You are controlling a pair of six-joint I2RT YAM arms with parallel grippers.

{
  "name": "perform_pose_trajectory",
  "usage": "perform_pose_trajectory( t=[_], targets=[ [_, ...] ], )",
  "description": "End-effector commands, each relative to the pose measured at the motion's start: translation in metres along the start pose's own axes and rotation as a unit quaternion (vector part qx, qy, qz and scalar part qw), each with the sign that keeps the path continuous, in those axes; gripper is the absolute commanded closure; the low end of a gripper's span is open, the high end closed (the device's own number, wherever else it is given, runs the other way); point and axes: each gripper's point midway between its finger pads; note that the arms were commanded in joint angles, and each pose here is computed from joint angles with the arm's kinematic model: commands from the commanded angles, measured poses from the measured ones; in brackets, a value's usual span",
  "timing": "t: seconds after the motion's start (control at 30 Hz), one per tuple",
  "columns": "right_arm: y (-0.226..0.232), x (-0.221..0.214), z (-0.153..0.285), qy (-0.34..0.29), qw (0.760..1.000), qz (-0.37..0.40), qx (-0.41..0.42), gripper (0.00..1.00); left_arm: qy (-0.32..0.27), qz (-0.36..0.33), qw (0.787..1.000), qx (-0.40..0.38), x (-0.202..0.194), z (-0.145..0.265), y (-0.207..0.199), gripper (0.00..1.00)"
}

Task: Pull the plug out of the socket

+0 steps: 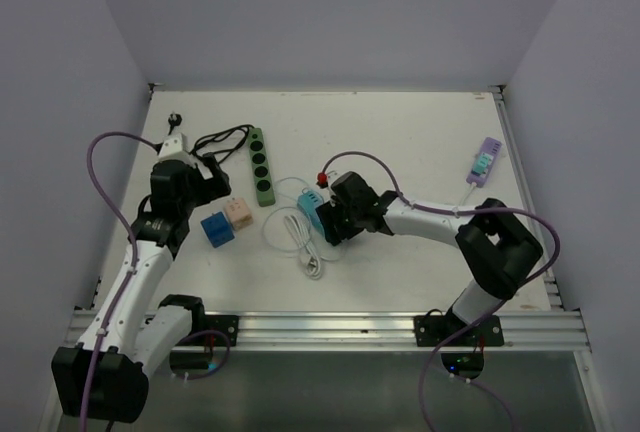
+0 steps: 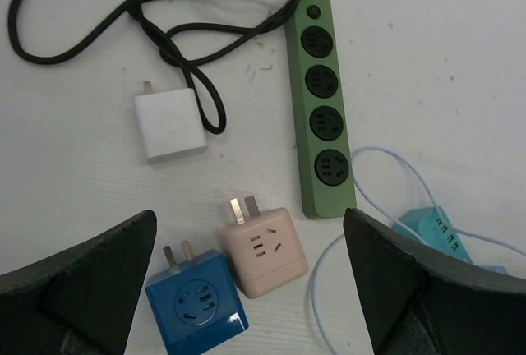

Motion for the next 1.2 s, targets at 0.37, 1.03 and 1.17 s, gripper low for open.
perform_pose_trajectory(
  t=[0.37,1.03,1.17],
  targets=[
    [0.025,0.019,0.039,-0.037,0.998,0.009,0.049,0.19,0.127,0.082,0.974,-0.168,-0.065,0.009,-0.069,0.00],
    [0.005,0.048,0.056,-0.129,0.991,-0.007,-0.023,0.20,0.178,0.126,0.942,-0.254,-0.127,0.017,-0.171,0.02],
    [0.009,0.051,0.050,-0.133,0.991,-0.010,-0.015,0.23,0.191,0.115,0.942,-0.249,-0.142,0.010,-0.181,0.04]
  ],
)
Point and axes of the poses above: each gripper's point midway between its finger pads, its own z axis back along the fingers, its own y axis along the line the jaws close on, x = y × z, and after that the axes turned 3 degrees about z, right-handed
